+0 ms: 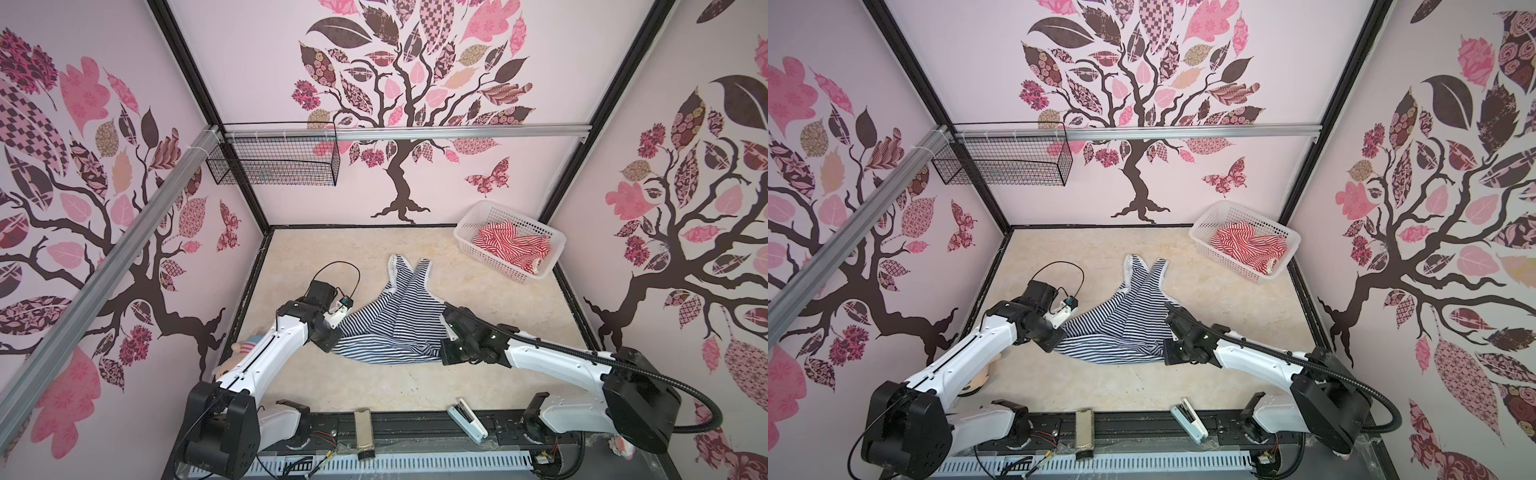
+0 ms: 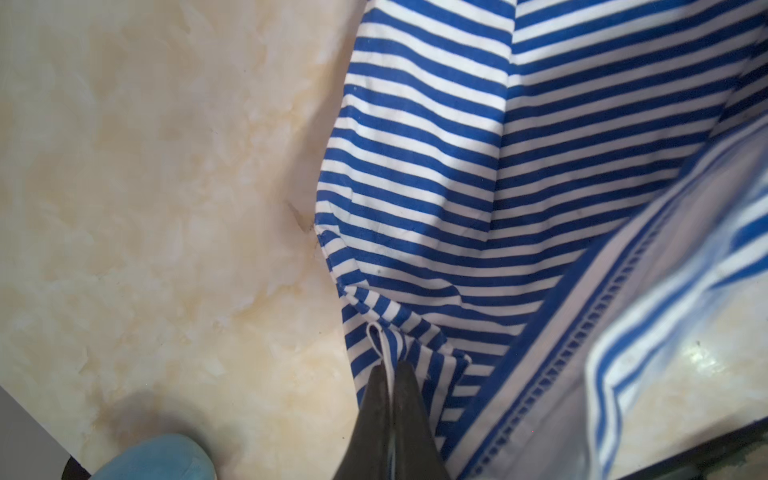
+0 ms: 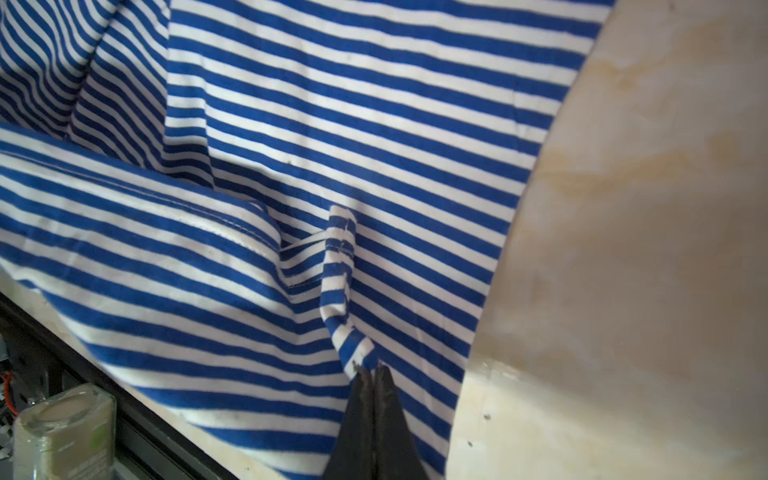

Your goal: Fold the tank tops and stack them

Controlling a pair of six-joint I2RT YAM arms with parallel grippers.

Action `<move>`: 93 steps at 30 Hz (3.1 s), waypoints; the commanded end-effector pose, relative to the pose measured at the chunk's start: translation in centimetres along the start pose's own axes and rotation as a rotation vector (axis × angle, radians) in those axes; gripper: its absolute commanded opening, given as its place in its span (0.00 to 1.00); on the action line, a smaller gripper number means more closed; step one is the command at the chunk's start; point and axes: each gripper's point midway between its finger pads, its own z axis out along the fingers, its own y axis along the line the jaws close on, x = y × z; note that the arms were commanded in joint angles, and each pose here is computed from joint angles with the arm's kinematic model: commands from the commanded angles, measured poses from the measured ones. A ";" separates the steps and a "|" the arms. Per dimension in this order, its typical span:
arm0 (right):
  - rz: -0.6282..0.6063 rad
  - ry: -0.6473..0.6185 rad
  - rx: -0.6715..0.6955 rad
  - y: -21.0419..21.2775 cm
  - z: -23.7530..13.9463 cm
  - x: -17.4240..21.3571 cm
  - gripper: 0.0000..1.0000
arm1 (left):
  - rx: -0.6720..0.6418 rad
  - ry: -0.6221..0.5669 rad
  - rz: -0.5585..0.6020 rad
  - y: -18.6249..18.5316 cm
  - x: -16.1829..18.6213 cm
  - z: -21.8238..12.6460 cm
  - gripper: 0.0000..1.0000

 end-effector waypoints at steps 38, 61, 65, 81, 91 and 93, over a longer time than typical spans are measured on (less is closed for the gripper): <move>0.124 0.021 0.193 -4.5 9.3 -13.7 0.19 | 0.009 0.082 0.042 3.3 -15.6 9.9 0.52; -0.009 -0.029 0.122 -1.6 3.7 -16.5 0.46 | -0.048 -0.043 -0.067 5.7 -11.2 4.4 0.68; -0.020 -0.011 0.147 -2.3 4.6 -16.1 0.46 | -0.045 -0.019 -0.079 6.0 -9.1 5.5 0.66; -0.039 0.002 0.187 -3.0 6.5 -16.8 0.15 | 0.097 0.001 -0.129 5.4 -6.7 5.8 0.61; -0.057 -0.071 0.156 -2.2 2.9 -16.5 0.08 | 0.149 0.042 -0.090 3.9 -5.0 6.3 0.32; -0.059 -0.079 0.152 -2.2 2.7 -16.5 0.07 | 0.170 0.047 -0.091 3.6 -4.8 6.3 0.26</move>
